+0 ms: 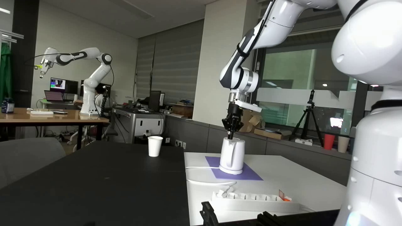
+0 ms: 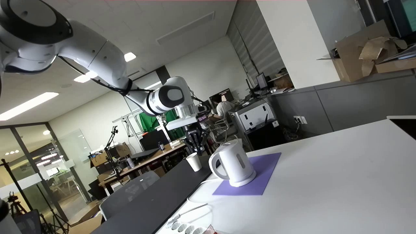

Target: Press the button on the handle of the kettle

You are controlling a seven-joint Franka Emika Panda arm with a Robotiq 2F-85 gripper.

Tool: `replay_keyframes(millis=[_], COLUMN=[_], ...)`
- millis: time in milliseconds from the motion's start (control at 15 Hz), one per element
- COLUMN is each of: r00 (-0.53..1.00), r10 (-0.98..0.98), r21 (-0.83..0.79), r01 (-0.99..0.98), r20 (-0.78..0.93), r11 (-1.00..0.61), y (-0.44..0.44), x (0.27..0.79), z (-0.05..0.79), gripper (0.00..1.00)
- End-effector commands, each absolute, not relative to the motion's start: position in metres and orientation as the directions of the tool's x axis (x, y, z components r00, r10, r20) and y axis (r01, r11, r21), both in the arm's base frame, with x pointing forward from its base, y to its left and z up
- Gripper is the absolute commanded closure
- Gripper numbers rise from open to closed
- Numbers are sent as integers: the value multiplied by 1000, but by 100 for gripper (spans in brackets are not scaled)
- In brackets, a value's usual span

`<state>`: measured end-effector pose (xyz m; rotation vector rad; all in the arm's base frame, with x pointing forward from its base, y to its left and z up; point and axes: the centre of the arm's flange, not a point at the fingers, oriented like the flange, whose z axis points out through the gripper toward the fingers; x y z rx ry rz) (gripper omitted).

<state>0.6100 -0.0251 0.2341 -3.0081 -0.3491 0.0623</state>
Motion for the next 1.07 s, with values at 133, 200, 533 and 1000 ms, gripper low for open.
replay_keyframes(millis=[133,200,533,1000], r00=[980,980,983,988], r10=[200,198,181,153], r21=[-107,-100,-83,-41], r01=[200,197,180,153], r20=[13,4,-4,-1], r11=[-974,-975,-980,-987], y=[-24,-24,-27,-30], x=[615,615,613,614], z=[219,218,215,212], gripper=[100,100,100,100])
